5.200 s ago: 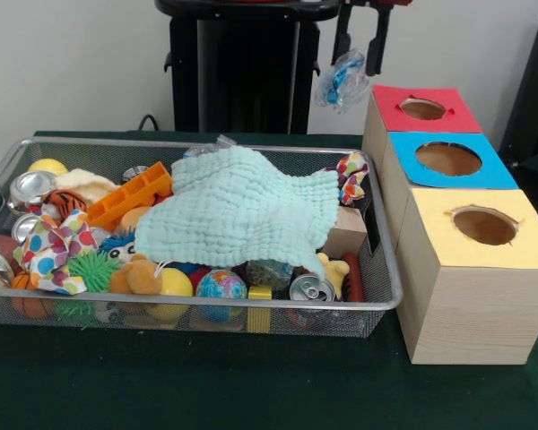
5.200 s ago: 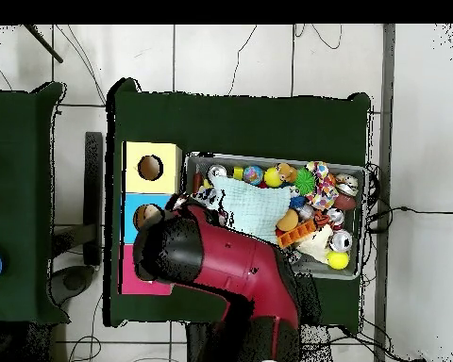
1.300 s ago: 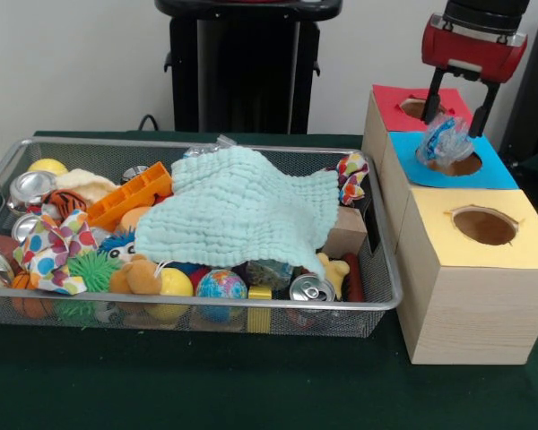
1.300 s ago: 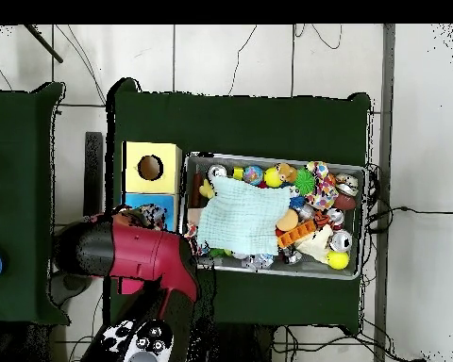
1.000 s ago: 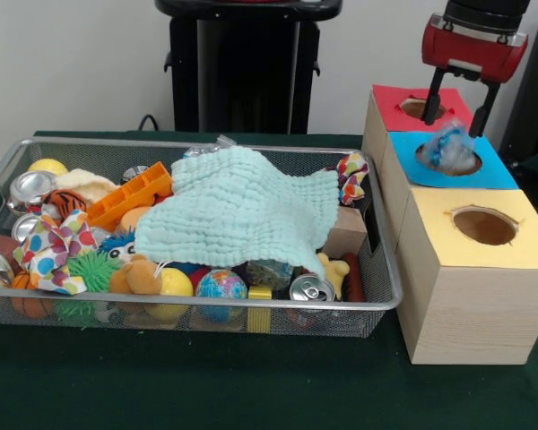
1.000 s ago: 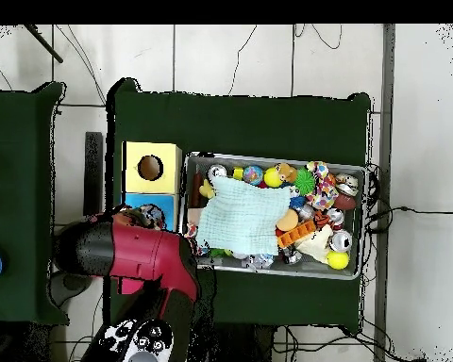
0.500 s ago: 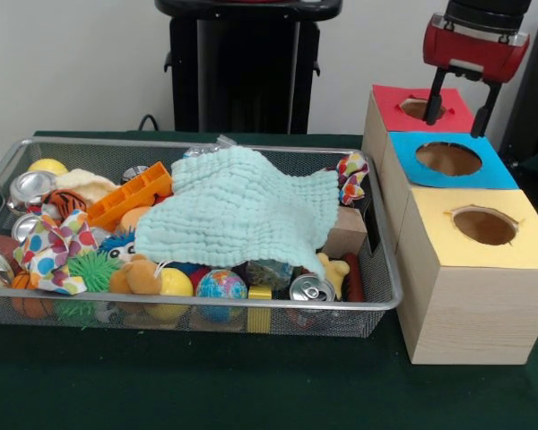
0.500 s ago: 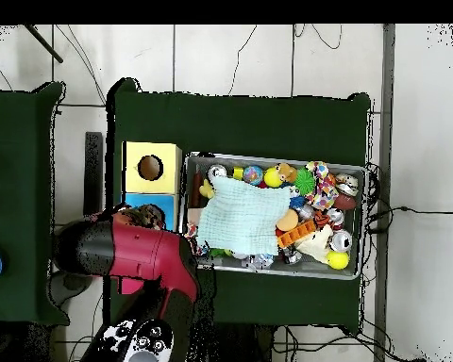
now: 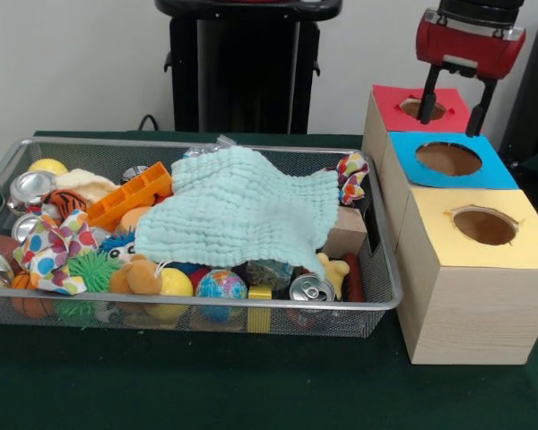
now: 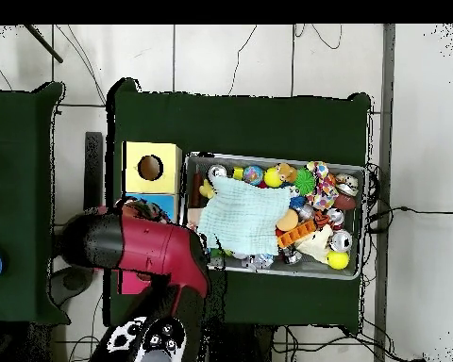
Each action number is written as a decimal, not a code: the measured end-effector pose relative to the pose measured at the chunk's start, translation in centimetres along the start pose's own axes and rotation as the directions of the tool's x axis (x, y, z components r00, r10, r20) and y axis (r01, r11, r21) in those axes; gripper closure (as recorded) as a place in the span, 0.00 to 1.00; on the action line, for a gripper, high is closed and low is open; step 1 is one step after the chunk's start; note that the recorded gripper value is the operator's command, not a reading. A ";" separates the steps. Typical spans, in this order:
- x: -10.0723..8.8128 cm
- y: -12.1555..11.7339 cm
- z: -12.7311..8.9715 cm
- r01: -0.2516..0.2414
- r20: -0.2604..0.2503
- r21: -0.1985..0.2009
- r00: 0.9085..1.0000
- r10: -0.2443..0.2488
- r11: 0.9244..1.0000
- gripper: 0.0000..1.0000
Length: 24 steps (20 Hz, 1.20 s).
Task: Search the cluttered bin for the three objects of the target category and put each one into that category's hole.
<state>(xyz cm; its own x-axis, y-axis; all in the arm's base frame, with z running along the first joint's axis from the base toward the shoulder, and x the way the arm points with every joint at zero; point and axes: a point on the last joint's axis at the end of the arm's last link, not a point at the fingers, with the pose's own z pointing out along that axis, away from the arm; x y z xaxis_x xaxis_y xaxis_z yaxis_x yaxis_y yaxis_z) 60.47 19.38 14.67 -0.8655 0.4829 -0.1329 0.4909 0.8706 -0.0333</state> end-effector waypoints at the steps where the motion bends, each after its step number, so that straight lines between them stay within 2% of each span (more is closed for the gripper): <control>1: -1.2 -0.7 -0.2 -0.019 0.006 -0.003 1.000 0.019 1.000 0.00; 6: -5.3 -4.4 -0.5 -0.104 0.018 -0.007 0.994 0.104 0.995 0.00; 8: -7.6 -7.0 -0.6 -0.152 0.035 -0.010 0.988 0.152 0.988 0.00; 10: -8.7 -8.5 -0.6 -0.179 0.051 -0.012 0.982 0.179 0.984 0.00; 12: -10.2 -11.3 -0.4 -0.219 0.086 -0.015 0.972 0.220 0.976 0.00; 14: -10.8 -12.8 0.0 -0.238 0.109 -0.018 0.965 0.238 0.971 0.00; 15: -11.2 -14.1 0.5 -0.251 0.130 -0.023 0.959 0.252 0.968 0.00; 18: -11.3 -15.9 1.9 -0.267 0.156 -0.031 0.951 0.268 0.963 0.00; 21: -10.7 -17.2 3.5 -0.270 0.166 -0.035 0.948 0.272 0.962 0.00; 24: -9.3 -17.9 4.9 -0.260 0.162 -0.033 0.951 0.262 0.965 0.00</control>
<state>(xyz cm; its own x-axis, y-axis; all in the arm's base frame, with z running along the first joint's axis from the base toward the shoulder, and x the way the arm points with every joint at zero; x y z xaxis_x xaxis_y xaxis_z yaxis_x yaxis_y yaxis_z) 60.26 -1.16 11.64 -0.6786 0.6726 -0.2951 0.6959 0.7173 0.0348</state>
